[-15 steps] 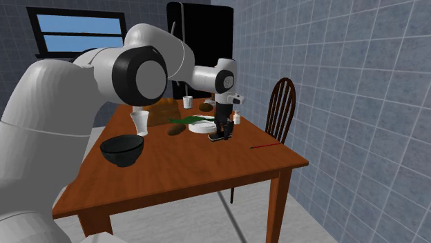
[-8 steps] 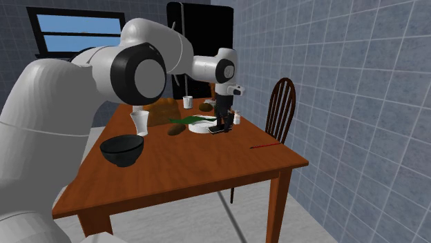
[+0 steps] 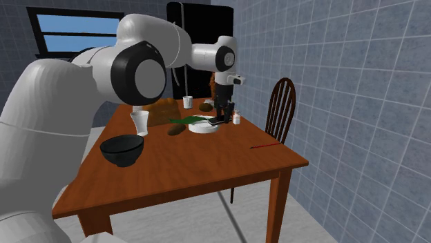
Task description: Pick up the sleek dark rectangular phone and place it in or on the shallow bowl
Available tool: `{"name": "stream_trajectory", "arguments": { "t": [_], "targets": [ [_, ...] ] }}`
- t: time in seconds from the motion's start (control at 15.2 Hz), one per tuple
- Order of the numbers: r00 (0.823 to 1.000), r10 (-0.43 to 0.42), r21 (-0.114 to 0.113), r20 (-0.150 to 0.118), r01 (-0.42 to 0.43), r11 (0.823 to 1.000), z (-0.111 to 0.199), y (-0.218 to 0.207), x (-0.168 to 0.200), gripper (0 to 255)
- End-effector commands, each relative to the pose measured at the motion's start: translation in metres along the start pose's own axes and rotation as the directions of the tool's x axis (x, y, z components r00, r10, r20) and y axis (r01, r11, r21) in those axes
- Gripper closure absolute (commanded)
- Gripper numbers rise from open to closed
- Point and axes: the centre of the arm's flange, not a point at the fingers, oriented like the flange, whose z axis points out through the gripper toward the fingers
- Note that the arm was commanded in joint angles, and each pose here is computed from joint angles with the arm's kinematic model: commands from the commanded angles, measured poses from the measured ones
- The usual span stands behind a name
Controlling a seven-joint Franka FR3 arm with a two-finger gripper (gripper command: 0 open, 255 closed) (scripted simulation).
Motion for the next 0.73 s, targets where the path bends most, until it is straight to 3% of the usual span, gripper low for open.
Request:
{"name": "stream_trajectory", "arguments": {
  "t": [0.0, 0.66],
  "targets": [
    [1.000, 0.000, 0.000, 0.000, 0.000, 1.000, -0.003, -0.003, -0.013, 255],
    [1.000, 0.000, 0.000, 0.000, 0.000, 1.000, 0.001, -0.040, -0.140, 255]
  ]
}}
